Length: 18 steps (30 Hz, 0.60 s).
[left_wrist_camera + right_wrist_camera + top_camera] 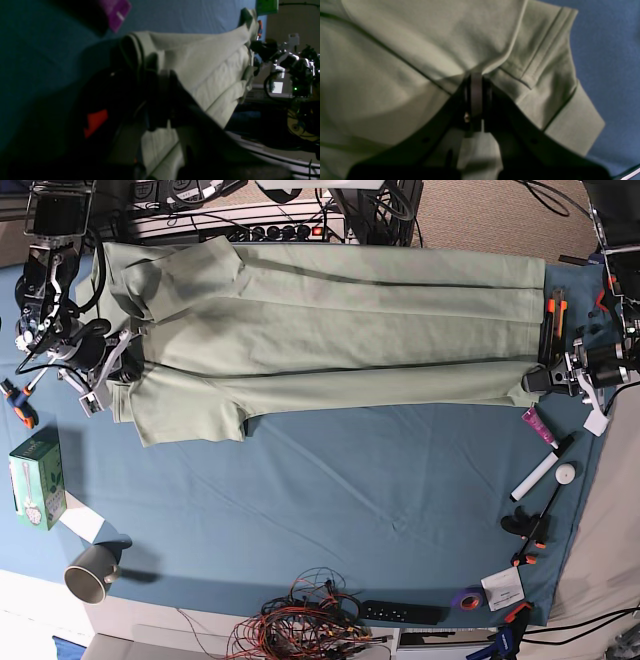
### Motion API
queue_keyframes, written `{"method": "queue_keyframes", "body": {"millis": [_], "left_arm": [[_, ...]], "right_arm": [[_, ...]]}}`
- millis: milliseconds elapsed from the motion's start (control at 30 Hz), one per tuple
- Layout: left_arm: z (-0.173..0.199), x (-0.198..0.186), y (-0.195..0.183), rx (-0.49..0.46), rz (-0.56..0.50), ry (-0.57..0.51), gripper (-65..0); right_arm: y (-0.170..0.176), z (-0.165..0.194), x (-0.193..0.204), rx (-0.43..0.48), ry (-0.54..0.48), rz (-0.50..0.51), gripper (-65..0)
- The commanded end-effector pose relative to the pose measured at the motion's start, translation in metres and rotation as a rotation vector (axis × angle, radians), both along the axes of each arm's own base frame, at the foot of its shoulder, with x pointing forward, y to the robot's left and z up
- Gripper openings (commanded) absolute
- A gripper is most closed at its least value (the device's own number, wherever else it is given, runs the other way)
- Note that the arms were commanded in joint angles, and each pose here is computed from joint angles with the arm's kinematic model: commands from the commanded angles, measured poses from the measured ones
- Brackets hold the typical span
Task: Fold the T-shirt properly
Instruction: 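Fold the held side edge over the shirt body with both grippers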
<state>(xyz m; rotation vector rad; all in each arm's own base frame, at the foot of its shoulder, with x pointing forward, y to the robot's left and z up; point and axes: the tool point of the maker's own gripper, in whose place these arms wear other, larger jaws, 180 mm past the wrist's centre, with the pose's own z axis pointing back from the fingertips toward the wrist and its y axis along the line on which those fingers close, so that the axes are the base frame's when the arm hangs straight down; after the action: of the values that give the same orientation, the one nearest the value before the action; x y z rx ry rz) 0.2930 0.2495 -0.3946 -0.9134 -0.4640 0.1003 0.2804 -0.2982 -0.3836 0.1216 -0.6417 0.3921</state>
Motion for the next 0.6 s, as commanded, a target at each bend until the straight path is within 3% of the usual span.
{"method": "queue_keyframes", "body": {"millis": [0, 300, 567], "left_arm": [[0.007, 0.002, 0.011, 0.021, 0.004, -0.008, -65.0], [0.009, 0.002, 0.017, 0.035, 0.006, -0.007, -65.0], [0.013, 0.004, 0.017, 0.044, -0.004, -0.021, -65.0]], "right_arm": [[-0.01, 0.01, 0.003, -0.029, -0.017, -0.001, -65.0], [-0.002, 0.01, -0.006, 0.051, 0.051, -0.008, -65.0], [-0.003, 0.021, -0.003, 0.034, 0.027, 0.01, -65.0]]}}
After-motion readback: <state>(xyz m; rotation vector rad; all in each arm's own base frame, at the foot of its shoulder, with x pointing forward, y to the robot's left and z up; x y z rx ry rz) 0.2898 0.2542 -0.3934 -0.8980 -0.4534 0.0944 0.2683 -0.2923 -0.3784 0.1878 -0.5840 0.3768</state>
